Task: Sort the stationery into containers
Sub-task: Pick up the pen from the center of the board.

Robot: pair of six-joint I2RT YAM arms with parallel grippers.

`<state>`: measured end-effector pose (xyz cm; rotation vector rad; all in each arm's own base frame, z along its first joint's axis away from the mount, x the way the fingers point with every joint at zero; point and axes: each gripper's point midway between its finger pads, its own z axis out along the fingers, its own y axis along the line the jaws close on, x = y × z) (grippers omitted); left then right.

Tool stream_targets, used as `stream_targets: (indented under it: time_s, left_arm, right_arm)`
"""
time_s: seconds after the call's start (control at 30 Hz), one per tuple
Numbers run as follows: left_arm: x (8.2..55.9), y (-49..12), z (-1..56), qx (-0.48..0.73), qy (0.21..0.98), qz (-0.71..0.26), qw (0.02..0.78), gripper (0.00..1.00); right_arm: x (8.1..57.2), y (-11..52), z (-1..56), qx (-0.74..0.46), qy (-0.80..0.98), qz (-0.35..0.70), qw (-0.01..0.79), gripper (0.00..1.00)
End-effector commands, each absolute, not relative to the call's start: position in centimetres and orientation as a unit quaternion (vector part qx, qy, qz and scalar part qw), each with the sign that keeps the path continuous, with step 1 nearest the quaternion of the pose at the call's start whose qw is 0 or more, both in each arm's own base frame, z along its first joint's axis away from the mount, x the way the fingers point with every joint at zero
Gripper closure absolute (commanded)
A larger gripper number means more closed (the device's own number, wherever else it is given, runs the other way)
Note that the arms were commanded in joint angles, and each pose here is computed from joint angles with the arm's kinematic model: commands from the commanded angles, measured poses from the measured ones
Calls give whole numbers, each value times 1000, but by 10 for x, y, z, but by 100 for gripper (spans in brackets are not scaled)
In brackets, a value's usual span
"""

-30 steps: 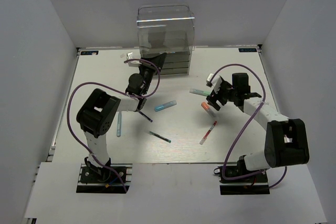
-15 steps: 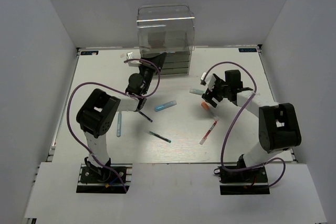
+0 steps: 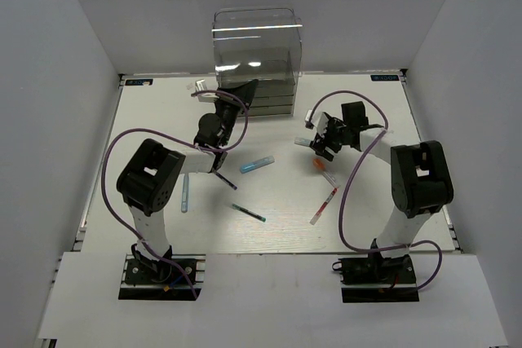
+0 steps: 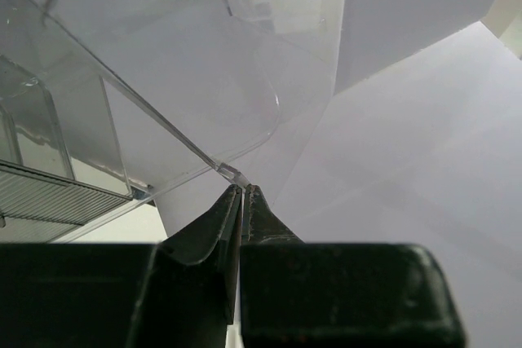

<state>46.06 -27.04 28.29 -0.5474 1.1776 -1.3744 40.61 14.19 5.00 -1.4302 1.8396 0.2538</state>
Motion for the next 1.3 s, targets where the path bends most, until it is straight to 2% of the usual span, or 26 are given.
stream_targets:
  time_s: [0.0,0.4,0.53,0.6,0.73,0.87,0.97,1.27]
  left_arm:
    - [422,-241,389,-200,350,-650,644,95]
    - [424,-237,389,-202,349,-647,647,95]
    - [425,-238,387,-201,354,-643,649,95]
    - [425,-238,383,-203,358,-641,648,95]
    - [423,-237,384,-203,358,-641,648,95]
    - [423,-237,384,-203,358,-641,648,95]
    - [421,-235,384,-203,358,-641,648,95]
    - [423,-232,384,-204,357,-638,651,95]
  right_arm:
    - [411,147,50,-573,718,109,379,19]
    - [408,145,25,-573,742,144,316,26]
    - [395,146,13,-589,741,166,277,38]
    - [385,145,9,-598,739,180,252,40]
    - [374,144,5,-603,740,199,222,52]
    - [369,146,3,-601,741,215,206,80]
    - [373,148,12,-597,741,211,224,87]
    - [423,170,106,-613,656,111,426,96]
